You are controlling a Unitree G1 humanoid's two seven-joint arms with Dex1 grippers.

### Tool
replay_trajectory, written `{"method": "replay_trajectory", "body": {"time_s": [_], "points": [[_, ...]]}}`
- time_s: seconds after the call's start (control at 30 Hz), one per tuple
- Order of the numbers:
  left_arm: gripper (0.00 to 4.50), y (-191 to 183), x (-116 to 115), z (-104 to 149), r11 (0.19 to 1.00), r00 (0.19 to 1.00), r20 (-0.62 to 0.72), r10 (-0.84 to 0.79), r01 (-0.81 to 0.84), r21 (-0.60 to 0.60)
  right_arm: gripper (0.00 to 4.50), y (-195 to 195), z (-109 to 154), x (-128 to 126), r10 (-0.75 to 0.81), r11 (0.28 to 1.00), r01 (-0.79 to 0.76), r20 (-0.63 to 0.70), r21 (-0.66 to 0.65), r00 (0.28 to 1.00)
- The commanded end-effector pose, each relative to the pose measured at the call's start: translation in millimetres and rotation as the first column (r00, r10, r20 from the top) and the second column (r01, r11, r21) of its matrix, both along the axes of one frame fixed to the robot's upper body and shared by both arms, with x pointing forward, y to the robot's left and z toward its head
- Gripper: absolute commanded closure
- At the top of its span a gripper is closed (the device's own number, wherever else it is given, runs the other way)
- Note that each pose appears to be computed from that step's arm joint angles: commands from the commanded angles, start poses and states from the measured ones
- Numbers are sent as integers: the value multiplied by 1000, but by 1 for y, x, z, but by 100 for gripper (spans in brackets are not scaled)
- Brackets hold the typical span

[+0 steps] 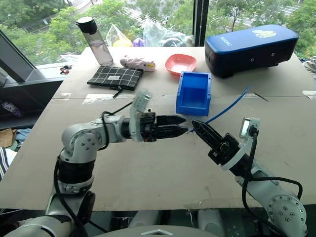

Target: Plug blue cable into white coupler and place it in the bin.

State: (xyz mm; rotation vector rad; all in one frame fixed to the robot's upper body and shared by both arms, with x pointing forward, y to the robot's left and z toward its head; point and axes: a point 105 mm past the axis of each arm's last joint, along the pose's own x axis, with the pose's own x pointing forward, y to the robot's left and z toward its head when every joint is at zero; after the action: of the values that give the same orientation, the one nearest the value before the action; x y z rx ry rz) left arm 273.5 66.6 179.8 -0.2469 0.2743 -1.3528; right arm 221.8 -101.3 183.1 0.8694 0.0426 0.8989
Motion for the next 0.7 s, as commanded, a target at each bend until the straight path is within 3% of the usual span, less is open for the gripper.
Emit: {"method": "replay_trajectory", "body": {"time_s": [0.03,0.17,0.3,0.7], "points": [[47,46,23,-3,955,940,225,258,-283,86,450,-5,8,-1,-12,1000,12,46,13,999],[47,94,52,-25,833,818,381,431,-523,180,450,-6,7,5,-29,1000,28,47,12,998],[47,112,72,-47,776,785,434,442,-577,255,450,-4,8,7,-24,1000,24,54,4,998],[47,85,125,-70,832,856,471,214,-413,372,450,-8,6,-1,-73,996,75,48,-38,996]]}}
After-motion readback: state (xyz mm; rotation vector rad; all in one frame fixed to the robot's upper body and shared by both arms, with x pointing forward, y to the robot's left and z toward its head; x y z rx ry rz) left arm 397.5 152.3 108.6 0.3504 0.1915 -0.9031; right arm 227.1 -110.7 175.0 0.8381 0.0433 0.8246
